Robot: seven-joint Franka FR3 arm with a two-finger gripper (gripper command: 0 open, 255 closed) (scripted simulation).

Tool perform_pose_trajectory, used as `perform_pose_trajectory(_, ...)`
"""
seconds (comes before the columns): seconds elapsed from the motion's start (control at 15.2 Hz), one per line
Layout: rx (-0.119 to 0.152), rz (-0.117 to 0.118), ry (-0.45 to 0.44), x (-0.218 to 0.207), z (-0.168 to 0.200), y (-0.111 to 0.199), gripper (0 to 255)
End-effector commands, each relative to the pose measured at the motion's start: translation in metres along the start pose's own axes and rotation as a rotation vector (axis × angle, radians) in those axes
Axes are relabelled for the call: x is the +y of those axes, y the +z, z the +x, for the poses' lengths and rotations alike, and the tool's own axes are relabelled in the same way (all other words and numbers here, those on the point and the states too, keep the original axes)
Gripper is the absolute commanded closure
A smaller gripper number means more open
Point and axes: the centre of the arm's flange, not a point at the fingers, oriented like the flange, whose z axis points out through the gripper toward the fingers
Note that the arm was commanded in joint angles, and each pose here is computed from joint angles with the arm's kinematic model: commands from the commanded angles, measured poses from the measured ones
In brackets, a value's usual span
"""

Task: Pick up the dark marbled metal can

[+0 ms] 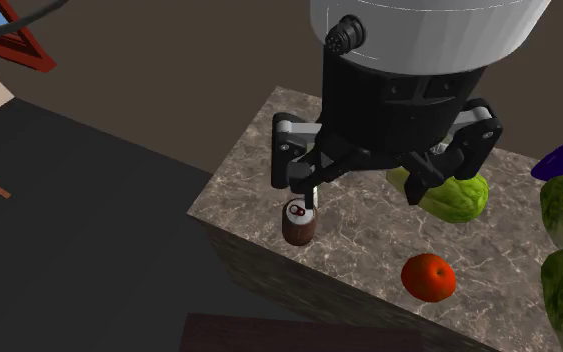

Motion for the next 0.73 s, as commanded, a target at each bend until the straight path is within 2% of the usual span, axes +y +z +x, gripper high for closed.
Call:
perform_pose_trajectory(0.0,0.0,0.0,0.0,0.0,0.0,0.0,0)
perform_pose_trajectory(0.66,-0.006,0.04,-0.037,-0.011,0.066,0.114,0)
